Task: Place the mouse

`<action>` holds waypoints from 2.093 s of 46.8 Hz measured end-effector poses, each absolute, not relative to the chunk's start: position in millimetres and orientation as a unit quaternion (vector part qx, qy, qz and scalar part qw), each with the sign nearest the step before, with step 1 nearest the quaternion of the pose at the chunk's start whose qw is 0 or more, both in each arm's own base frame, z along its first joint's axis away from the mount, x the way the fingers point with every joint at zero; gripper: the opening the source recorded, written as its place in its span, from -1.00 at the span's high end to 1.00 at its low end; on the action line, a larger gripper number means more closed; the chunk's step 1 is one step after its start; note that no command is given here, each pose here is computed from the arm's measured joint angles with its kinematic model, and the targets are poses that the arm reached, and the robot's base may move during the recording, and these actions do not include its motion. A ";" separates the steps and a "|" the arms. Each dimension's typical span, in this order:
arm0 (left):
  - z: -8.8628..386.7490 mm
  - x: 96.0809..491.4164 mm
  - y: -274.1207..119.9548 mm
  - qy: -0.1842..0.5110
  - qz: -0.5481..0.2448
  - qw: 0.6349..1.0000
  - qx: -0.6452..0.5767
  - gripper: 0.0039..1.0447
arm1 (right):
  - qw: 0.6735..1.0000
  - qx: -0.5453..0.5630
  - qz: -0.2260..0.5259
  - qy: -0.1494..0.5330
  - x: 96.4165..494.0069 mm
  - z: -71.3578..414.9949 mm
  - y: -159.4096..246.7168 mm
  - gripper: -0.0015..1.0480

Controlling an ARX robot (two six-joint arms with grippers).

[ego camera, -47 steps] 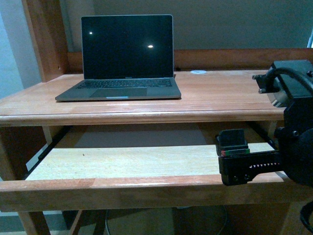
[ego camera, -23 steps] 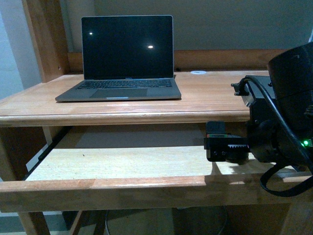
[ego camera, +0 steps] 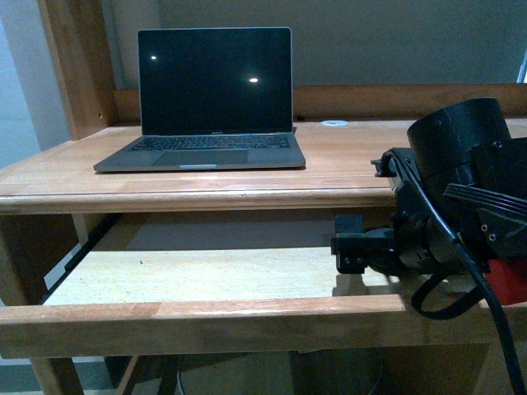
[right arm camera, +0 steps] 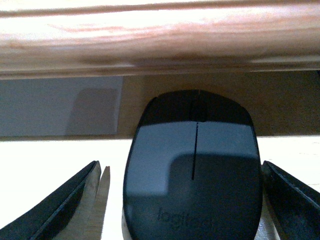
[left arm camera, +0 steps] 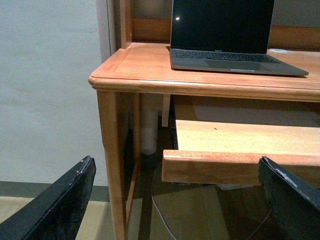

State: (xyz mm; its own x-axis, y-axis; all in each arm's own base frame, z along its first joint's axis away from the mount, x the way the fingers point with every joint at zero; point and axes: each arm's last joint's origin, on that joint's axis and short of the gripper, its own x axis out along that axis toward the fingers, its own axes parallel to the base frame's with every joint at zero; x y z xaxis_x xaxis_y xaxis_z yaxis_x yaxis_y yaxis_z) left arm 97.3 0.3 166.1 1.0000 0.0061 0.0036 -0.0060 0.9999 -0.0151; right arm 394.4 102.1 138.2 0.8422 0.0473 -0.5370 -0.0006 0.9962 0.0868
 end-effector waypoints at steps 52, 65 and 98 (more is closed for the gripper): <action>166.1 97.3 0.3 -0.002 0.003 1.000 -0.008 -0.88 | 0.981 0.034 0.078 0.176 287.0 193.8 89.7 -0.22; 166.1 97.3 0.3 -0.002 0.003 1.000 -0.008 -0.88 | 0.985 0.008 0.087 0.151 261.2 198.6 88.1 -0.22; 166.1 97.3 0.3 -0.002 0.003 1.000 -0.008 -0.88 | 0.985 0.004 0.086 0.152 261.4 198.2 87.9 -0.22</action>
State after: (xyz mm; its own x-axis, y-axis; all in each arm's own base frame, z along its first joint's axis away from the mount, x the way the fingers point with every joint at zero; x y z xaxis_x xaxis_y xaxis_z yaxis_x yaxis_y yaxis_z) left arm 97.3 0.3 166.1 1.0000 0.0061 0.0032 -0.0061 0.9999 -0.0151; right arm 261.4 87.9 198.2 0.9390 0.1712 -0.2982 -0.1686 0.9851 0.0347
